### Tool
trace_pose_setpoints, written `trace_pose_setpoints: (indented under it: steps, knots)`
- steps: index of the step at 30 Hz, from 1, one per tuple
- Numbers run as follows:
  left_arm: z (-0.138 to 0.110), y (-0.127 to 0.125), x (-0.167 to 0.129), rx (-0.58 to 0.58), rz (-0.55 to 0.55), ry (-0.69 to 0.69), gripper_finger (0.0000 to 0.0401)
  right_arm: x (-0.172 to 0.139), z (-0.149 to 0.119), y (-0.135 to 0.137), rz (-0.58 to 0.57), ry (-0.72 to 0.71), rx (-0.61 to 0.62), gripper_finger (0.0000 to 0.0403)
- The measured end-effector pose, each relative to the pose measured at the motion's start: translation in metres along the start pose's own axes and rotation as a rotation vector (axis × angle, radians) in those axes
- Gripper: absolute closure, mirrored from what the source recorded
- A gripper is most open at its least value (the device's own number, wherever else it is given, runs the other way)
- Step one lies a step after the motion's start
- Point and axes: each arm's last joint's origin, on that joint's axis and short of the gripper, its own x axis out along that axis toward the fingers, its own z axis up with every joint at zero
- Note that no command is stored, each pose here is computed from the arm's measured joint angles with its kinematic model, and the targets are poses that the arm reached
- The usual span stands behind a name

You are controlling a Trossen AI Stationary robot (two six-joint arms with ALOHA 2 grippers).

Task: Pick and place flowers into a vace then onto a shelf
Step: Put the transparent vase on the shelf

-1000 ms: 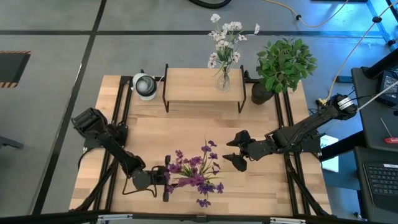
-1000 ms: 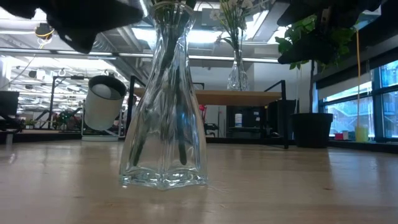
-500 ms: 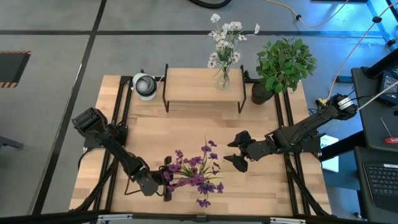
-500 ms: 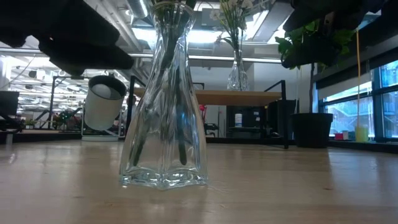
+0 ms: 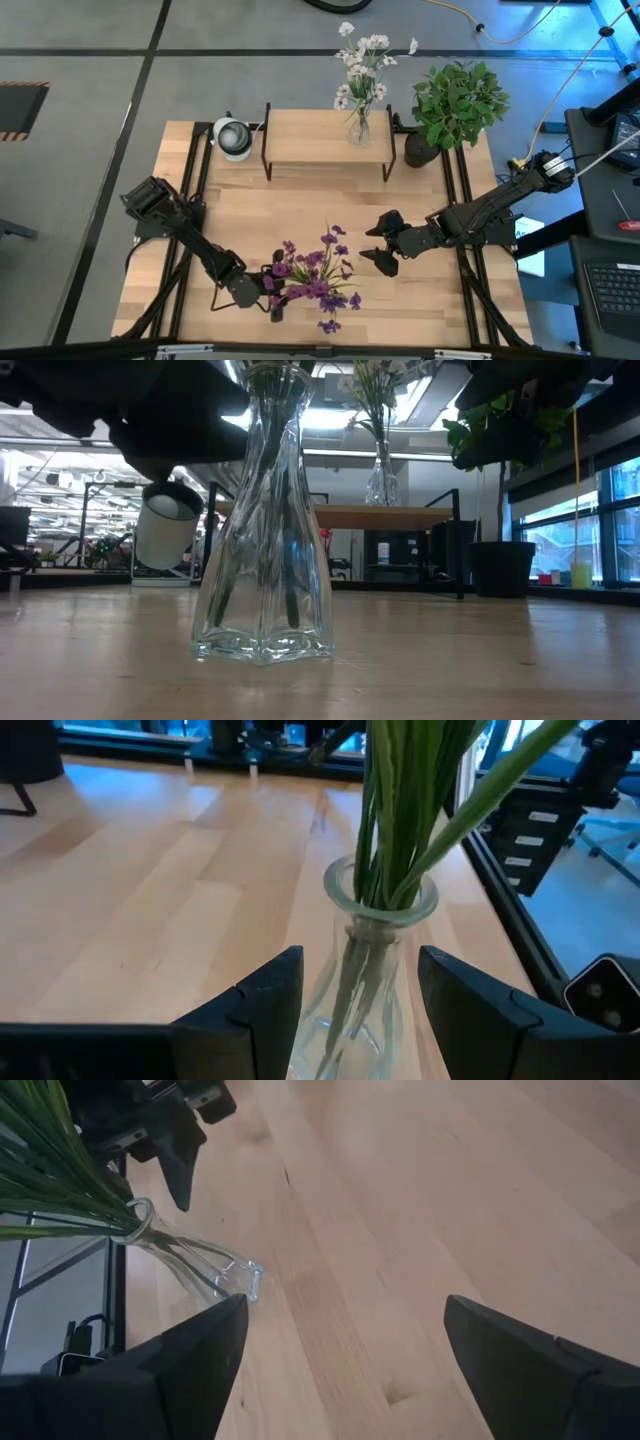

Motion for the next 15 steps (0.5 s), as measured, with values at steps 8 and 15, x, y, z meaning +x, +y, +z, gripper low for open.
trace_pose_setpoints:
  steps: [8,15]
  knots:
    - [-0.001,0.004,0.014,-0.026,-0.03,-0.048,0.0209,0.0,0.0,0.0,-0.002,0.001,-0.001,0.0063]
    - [-0.01,0.004,0.022,-0.042,-0.056,-0.08,0.0209,0.0,0.0,0.0,-0.004,0.002,-0.002,0.0063]
